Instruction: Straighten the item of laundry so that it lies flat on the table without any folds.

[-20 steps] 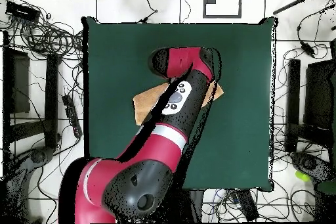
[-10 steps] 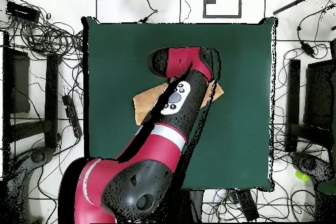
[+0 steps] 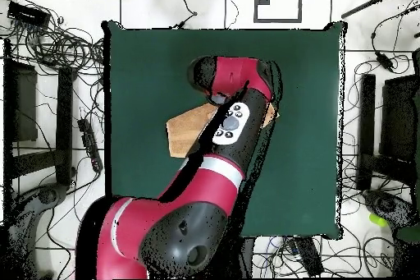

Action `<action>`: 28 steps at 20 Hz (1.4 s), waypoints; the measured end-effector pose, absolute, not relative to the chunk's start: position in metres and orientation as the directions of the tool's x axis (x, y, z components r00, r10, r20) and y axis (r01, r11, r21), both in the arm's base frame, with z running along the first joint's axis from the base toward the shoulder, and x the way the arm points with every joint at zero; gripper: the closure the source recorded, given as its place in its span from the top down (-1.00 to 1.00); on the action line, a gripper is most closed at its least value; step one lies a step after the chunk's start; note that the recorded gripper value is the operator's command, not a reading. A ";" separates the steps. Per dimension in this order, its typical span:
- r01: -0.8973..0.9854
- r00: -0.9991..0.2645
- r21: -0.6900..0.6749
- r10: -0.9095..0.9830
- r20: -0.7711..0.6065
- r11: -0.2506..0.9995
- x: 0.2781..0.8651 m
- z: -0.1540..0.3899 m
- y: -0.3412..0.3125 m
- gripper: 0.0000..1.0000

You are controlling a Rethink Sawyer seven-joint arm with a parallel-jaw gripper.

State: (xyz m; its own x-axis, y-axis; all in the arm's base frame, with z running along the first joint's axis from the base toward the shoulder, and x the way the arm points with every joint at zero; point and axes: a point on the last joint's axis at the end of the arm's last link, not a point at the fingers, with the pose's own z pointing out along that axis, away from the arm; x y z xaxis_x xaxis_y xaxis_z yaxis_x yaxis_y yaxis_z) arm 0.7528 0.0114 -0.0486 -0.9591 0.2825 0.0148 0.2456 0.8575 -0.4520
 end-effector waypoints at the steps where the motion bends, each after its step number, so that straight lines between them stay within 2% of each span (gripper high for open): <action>1: 0.286 -0.948 -0.410 0.319 0.013 0.866 0.756 -0.045 0.010 -1.00; 9: 0.386 -0.915 -0.283 0.403 0.004 0.878 0.768 -0.039 0.012 -1.00; 28: 0.407 -0.911 -0.223 0.410 -0.039 0.886 0.774 -0.044 0.020 -1.00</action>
State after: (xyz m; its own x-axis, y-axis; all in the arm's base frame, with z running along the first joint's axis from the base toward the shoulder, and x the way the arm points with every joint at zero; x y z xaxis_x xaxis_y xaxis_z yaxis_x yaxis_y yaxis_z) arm 0.7736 0.0203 -0.0443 -0.9115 0.4095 -0.0389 0.4074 0.8855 -0.2234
